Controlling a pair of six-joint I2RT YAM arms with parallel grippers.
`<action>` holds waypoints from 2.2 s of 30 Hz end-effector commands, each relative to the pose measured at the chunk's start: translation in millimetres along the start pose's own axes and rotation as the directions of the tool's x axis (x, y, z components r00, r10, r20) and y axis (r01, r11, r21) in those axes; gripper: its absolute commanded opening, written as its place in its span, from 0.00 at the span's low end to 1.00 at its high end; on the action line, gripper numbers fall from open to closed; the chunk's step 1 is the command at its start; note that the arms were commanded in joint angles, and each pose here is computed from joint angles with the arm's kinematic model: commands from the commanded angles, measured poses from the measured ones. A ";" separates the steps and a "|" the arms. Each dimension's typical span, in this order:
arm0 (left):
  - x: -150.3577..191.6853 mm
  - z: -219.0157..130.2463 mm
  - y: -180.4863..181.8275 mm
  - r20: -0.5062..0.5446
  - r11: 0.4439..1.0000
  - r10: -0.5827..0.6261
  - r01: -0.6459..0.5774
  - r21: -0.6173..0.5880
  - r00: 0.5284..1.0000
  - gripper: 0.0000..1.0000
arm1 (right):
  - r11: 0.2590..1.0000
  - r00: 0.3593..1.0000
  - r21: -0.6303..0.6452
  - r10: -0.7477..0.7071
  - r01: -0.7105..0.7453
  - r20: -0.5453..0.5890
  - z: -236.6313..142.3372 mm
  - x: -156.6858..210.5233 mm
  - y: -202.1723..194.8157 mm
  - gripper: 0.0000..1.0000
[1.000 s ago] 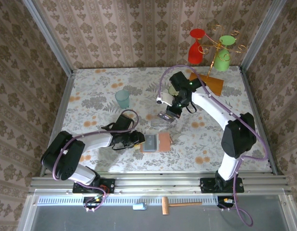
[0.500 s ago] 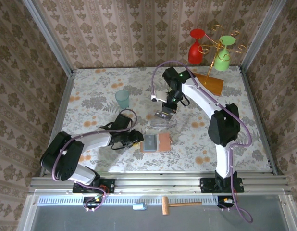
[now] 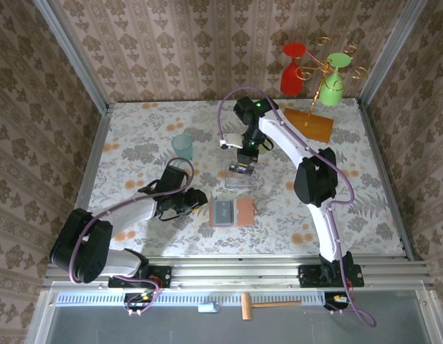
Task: Take the credit cards out of the card holder
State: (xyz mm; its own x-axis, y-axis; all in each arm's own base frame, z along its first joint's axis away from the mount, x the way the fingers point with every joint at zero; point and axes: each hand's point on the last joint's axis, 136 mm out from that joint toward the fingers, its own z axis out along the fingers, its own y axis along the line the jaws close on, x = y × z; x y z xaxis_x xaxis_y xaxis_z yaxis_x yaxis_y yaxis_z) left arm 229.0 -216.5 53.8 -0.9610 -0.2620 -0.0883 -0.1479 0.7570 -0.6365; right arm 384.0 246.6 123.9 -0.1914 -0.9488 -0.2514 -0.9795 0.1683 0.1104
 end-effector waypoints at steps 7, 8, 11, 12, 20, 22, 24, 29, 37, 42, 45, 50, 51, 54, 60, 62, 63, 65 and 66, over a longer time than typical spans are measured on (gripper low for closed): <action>5.7 -9.4 16.1 0.006 0.999 -0.020 0.021 -0.037 1.000 0.35 | 0.994 0.997 -0.103 -0.042 0.036 -0.059 13.7 3.7 9.3 0.00; 5.8 -10.0 16.8 0.008 0.999 -0.023 0.023 -0.039 1.000 0.35 | 0.993 0.997 -0.114 -0.042 0.035 -0.062 16.2 4.1 10.6 0.00; 6.3 -11.3 17.6 0.008 0.999 -0.026 0.027 -0.041 1.000 0.35 | 0.991 0.996 -0.133 -0.040 0.029 -0.082 23.9 6.6 12.6 0.00; 6.3 -11.7 17.7 0.009 0.999 -0.026 0.026 -0.042 1.000 0.35 | 0.989 0.996 -0.144 -0.039 0.027 -0.086 26.6 7.3 14.0 0.00; 7.7 -13.1 21.5 0.016 0.998 -0.037 0.038 -0.048 0.999 0.35 | 0.985 0.995 -0.171 -0.049 0.034 -0.089 40.8 4.8 15.9 0.00; 7.9 -13.7 21.5 0.018 0.998 -0.038 0.039 -0.048 0.999 0.35 | 0.983 0.994 -0.183 -0.050 0.033 -0.092 45.3 4.2 17.3 0.00; 8.3 -14.0 22.5 0.019 0.998 -0.039 0.040 -0.050 0.999 0.35 | 0.980 0.994 -0.199 -0.050 0.030 -0.096 49.9 4.7 18.9 0.00; 8.6 -15.1 22.7 0.021 0.998 -0.040 0.042 -0.051 0.999 0.35 | 0.974 0.992 -0.226 -0.051 0.024 -0.117 61.1 7.9 21.5 0.00; 7.7 -16.1 24.3 0.028 0.997 -0.046 0.048 -0.054 0.999 0.35 | 0.973 0.991 -0.230 -0.053 0.023 -0.125 68.4 7.1 21.3 0.01; 7.1 -16.0 23.9 0.028 0.998 -0.043 0.044 -0.053 0.999 0.35 | 0.978 0.993 -0.206 -0.047 0.024 -0.106 57.9 1.3 19.0 0.15; 6.7 -15.3 22.2 0.022 0.998 -0.041 0.042 -0.049 0.999 0.35 | 0.985 0.995 -0.170 -0.040 0.024 -0.086 45.0 -5.3 14.8 0.25; 5.1 -15.0 17.8 0.010 0.998 -0.028 0.029 -0.048 1.000 0.35 | 0.994 0.999 -0.109 -0.034 0.030 -0.038 18.2 -18.9 10.9 0.31; 4.1 -15.4 16.3 0.010 0.999 -0.025 0.026 -0.047 1.000 0.35 | 0.995 0.999 -0.098 -0.034 0.031 -0.029 13.1 -21.3 11.4 0.32; 2.2 -16.3 13.4 0.015 0.999 -0.023 0.023 -0.042 1.000 0.35 | 0.997 1.000 -0.081 -0.017 0.016 -0.013 0.5 -23.9 14.1 0.32; -2.8 -15.4 4.6 0.021 1.000 -0.004 0.005 -0.021 1.000 0.35 | 0.996 0.996 -0.023 0.089 -0.089 0.022 -13.3 -27.5 14.5 0.33; -4.7 -14.1 0.6 0.026 1.000 0.003 -0.003 -0.011 1.000 0.35 | 0.989 0.988 0.026 0.147 -0.148 0.057 -15.8 -30.9 8.1 0.32; -5.1 -13.1 -1.3 0.027 1.000 0.005 -0.005 -0.006 1.000 0.35 | 0.982 0.981 0.047 0.180 -0.184 0.078 -16.4 -32.1 5.3 0.32; -6.5 -11.3 -6.2 0.027 1.000 0.014 -0.014 0.005 1.000 0.35 | 0.965 0.962 0.080 0.240 -0.251 0.130 -21.2 -36.0 1.4 0.32; -7.0 -10.0 -8.0 0.025 1.000 0.018 -0.019 0.008 1.000 0.35 | 0.954 0.949 0.088 0.272 -0.288 0.160 -22.7 -37.7 0.7 0.32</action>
State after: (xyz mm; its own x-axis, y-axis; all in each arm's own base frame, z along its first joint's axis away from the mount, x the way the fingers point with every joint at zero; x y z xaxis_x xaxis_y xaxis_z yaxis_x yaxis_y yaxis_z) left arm 225.3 -203.5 56.2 -0.9531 -0.2893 -0.0886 -0.1761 0.7685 -0.6151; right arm 376.5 266.1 131.8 -0.3623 -0.8950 -0.2604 -0.9308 0.3331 0.1503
